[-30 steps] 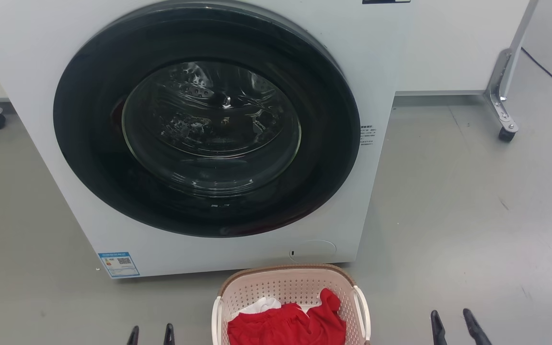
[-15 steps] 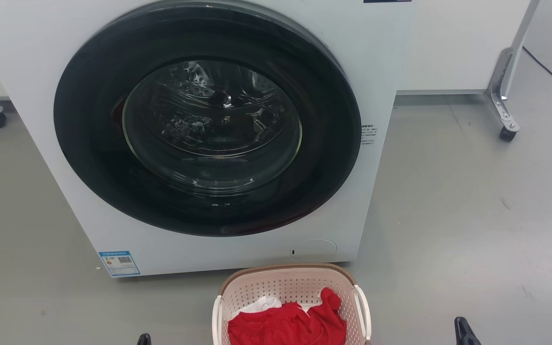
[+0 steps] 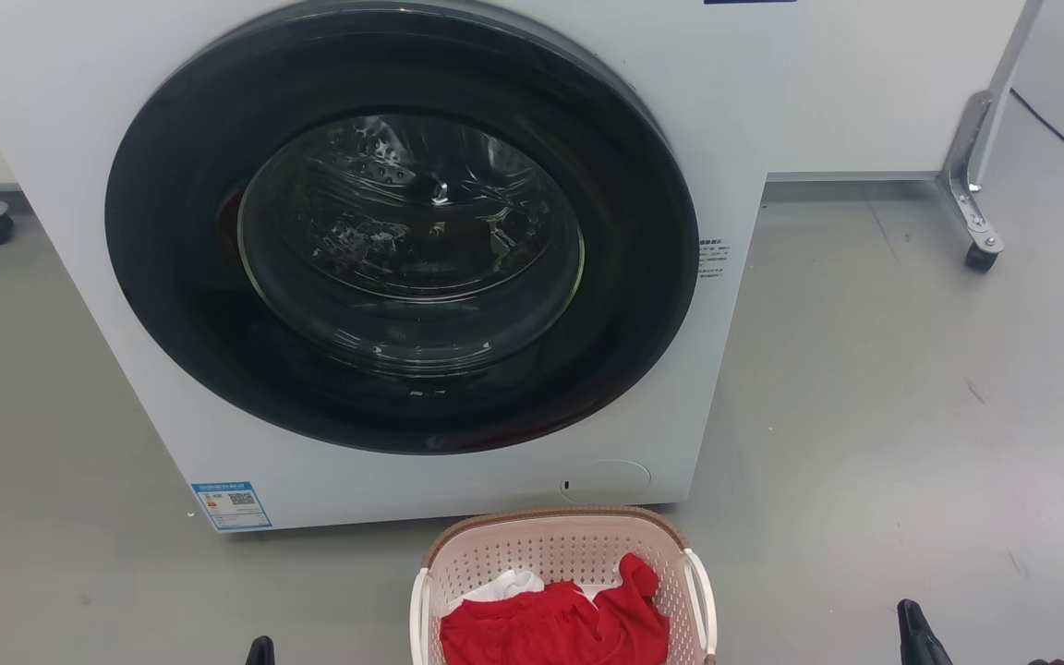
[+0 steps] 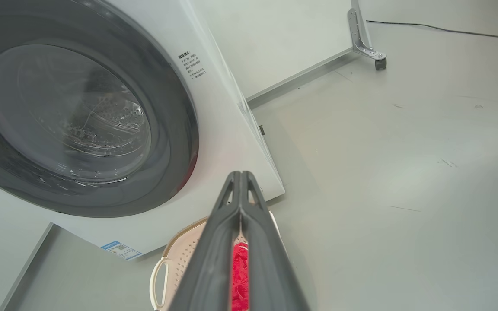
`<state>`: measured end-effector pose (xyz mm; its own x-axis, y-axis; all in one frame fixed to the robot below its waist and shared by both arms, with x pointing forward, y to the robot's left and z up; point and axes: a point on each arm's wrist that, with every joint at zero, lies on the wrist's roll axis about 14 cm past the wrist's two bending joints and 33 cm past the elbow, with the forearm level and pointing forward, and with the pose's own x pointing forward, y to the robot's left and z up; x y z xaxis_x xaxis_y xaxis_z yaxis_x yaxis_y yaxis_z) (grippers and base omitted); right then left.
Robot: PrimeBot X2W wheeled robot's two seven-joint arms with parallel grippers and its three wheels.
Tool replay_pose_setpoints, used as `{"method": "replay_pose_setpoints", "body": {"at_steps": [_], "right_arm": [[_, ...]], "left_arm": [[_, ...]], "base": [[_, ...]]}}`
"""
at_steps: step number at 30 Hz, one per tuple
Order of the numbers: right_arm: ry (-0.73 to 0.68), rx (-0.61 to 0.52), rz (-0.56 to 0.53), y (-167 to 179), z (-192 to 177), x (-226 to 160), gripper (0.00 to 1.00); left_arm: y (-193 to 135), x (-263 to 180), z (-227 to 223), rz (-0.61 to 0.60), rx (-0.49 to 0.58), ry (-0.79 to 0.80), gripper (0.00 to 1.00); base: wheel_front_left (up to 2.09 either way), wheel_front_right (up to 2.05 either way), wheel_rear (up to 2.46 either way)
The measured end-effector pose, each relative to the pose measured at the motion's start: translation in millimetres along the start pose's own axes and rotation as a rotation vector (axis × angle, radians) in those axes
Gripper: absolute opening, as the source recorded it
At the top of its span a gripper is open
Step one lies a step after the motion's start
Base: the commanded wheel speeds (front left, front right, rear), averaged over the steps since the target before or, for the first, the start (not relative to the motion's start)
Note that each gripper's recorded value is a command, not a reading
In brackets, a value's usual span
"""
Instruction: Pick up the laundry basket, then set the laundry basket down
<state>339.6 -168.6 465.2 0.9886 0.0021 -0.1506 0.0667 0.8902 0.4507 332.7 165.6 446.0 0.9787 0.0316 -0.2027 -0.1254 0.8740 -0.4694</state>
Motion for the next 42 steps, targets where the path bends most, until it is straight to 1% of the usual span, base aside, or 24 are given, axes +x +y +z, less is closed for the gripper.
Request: {"method": "replay_pose_setpoints", "body": {"at_steps": [18, 20, 22, 23, 42], "right_arm": [[0.026, 0.273, -0.03, -11, 3, 10, 0.0], [0.034, 0.32, -0.036, -13, 2, 11, 0.0], [0.034, 0.348, -0.039, -14, 3, 12, 0.0], [0.034, 0.348, -0.039, -14, 3, 12, 0.0], [0.022, 0.64, -0.027, -18, 12, 23, 0.0]], "left_arm": [[6, 11, 5, 0.01, -0.263, 0.032, 0.0], [6, 12, 7, 0.007, -0.311, 0.032, 0.0], [7, 13, 6, 0.006, -0.337, 0.036, 0.0], [7, 13, 6, 0.006, -0.337, 0.036, 0.0], [6, 23, 17, -0.02, -0.623, 0.037, 0.0]], "base": [[0.0, 0.0, 0.0], [0.0, 0.0, 0.0], [0.0, 0.0, 0.0], [0.0, 0.0, 0.0], [0.0, 0.0, 0.0]]}}
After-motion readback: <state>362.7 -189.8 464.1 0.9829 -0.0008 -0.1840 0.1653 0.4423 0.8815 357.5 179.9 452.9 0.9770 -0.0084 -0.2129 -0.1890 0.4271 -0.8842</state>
